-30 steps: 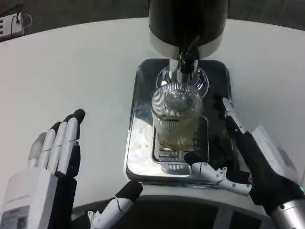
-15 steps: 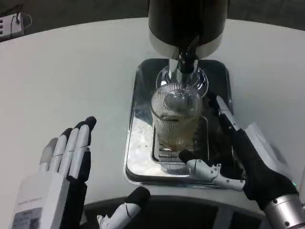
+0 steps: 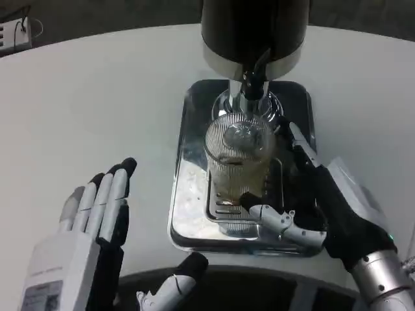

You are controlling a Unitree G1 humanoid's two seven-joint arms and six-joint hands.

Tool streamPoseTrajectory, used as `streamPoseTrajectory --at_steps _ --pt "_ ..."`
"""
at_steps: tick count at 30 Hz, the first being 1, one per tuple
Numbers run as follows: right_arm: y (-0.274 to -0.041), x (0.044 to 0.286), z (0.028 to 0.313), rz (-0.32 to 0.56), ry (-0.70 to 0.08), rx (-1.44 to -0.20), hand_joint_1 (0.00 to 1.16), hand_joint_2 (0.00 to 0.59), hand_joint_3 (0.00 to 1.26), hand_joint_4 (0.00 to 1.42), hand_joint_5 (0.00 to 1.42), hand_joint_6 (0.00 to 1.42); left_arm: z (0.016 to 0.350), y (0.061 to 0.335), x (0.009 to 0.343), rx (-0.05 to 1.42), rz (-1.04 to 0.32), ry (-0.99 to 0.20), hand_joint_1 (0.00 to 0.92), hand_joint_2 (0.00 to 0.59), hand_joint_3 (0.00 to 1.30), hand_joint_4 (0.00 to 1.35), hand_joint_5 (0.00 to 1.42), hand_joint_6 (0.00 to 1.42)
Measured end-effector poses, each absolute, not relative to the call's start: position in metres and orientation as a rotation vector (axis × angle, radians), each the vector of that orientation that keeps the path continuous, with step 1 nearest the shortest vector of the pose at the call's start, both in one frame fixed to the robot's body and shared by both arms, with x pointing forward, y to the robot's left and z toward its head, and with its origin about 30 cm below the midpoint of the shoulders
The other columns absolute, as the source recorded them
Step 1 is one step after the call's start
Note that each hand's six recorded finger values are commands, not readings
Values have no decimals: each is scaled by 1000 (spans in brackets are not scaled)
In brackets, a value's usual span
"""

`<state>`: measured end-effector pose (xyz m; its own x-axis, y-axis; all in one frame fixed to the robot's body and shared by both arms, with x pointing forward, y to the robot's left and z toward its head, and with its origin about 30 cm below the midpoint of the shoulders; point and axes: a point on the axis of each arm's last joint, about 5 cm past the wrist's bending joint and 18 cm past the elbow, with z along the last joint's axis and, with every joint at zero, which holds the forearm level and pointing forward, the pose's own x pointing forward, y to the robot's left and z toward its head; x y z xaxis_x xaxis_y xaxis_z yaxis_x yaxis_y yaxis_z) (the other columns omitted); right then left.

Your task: Grasp the cup under the faucet to collect the drink, then remove the cup.

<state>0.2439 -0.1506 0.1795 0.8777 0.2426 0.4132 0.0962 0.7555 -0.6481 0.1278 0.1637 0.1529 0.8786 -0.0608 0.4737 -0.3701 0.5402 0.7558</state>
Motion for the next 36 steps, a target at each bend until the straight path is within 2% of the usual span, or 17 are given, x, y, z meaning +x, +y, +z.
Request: streamPoseTrajectory --at_steps 14,36 --pt "-142 251 182 117 -517 -700 544 244 0 42 97 210 152 164 128 993 189 -463 0 162 0 0 0 0" --pt "-129 265 187 122 -537 -677 567 241 0 42 88 204 156 169 120 1011 206 -423 0 162 0 0 0 0"
